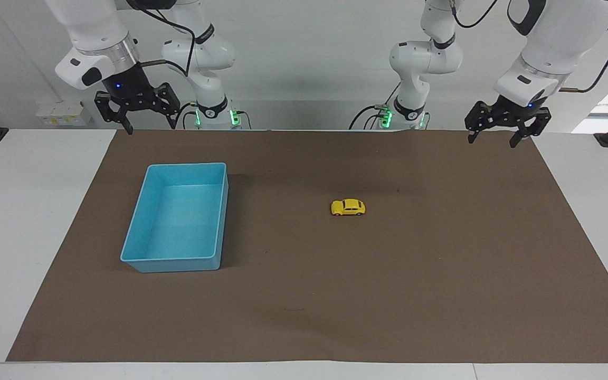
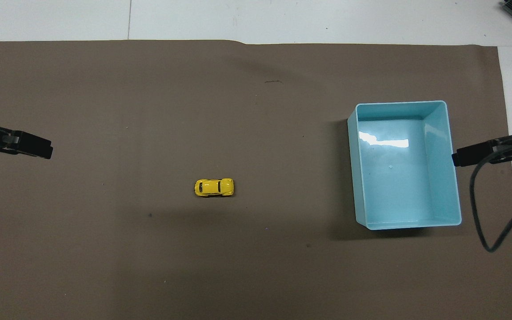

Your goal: Wind up and store yellow beetle car

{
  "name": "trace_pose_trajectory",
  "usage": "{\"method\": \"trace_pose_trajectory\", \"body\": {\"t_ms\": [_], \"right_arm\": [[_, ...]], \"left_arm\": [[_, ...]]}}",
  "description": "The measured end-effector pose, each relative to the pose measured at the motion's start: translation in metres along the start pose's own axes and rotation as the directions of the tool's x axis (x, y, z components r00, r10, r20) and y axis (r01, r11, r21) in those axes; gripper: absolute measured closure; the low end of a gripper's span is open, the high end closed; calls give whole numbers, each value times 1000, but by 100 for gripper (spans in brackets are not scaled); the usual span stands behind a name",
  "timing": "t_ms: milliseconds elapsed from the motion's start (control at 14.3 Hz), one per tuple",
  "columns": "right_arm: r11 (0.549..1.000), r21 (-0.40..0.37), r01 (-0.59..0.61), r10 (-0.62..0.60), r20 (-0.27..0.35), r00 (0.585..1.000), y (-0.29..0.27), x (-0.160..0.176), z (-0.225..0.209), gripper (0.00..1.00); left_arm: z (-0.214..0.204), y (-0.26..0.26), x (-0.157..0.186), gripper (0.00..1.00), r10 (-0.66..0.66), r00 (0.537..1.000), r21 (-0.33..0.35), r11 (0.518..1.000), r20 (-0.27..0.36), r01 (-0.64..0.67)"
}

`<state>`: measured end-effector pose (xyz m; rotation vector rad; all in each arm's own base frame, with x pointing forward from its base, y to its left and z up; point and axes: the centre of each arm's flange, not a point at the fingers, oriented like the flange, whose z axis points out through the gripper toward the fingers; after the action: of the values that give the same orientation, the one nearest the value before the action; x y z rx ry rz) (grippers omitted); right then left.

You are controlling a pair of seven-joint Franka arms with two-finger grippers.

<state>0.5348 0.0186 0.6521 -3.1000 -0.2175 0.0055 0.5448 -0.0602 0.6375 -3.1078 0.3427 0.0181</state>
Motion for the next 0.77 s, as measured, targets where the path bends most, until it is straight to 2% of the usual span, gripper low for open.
{"method": "trace_pose_trajectory", "body": {"t_ms": [767], "right_arm": [[1000, 0, 0, 0, 0, 1000, 0, 0, 0, 0]], "left_arm": [[0, 0, 0, 0, 2, 1000, -1, 1000, 2, -2]]}}
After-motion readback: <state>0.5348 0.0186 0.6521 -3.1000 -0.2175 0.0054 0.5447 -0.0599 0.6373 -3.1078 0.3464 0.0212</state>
